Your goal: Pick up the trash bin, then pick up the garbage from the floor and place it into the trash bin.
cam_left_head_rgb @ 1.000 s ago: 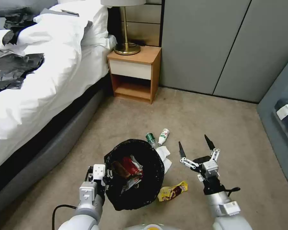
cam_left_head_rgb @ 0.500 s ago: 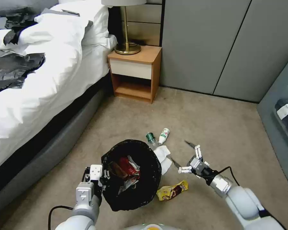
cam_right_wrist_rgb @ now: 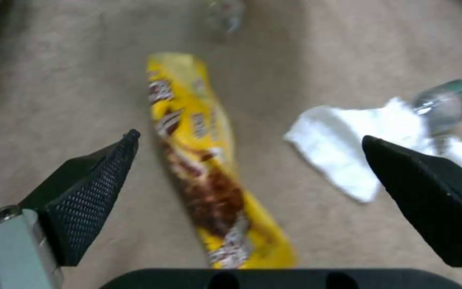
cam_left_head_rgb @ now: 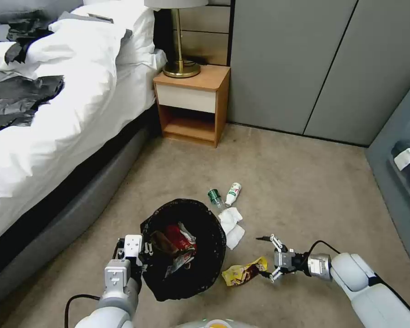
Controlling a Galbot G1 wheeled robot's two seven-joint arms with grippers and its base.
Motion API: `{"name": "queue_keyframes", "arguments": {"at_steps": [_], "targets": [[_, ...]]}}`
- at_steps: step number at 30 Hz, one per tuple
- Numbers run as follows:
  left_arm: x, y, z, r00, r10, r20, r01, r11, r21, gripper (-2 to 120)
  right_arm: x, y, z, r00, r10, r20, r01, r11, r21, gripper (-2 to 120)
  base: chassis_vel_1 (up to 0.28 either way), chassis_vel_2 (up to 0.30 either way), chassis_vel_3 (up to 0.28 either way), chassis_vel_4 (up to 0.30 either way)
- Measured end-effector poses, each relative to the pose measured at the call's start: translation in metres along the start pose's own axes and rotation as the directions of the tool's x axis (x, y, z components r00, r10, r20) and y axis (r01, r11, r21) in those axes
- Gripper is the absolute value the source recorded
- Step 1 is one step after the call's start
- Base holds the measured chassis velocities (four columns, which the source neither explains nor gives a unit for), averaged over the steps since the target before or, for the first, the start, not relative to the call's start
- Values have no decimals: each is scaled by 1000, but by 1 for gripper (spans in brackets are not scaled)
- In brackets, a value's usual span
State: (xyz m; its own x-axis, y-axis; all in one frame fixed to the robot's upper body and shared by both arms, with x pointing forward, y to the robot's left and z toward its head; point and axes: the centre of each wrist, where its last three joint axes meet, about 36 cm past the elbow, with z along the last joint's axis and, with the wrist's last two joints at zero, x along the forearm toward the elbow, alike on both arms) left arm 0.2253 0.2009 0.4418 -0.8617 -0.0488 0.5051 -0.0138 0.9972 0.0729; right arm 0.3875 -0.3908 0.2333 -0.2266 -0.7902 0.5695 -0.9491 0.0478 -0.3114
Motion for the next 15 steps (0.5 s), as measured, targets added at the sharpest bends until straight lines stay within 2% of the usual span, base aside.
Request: {"name": "queue_keyframes", "arguments": {"at_steps": [8,15], "targets": [[2,-1,3,1000,-5,-11,5,1000,-6,1,-17,5,21,1000,-21,-10,21,999,-38,100,0,0,0,0],[4,-3,5,1000,-8,-15,8,1000,-8,1,-42,19,34,1000,-25,5,25,994,-103,100,0,0,0,0]]}}
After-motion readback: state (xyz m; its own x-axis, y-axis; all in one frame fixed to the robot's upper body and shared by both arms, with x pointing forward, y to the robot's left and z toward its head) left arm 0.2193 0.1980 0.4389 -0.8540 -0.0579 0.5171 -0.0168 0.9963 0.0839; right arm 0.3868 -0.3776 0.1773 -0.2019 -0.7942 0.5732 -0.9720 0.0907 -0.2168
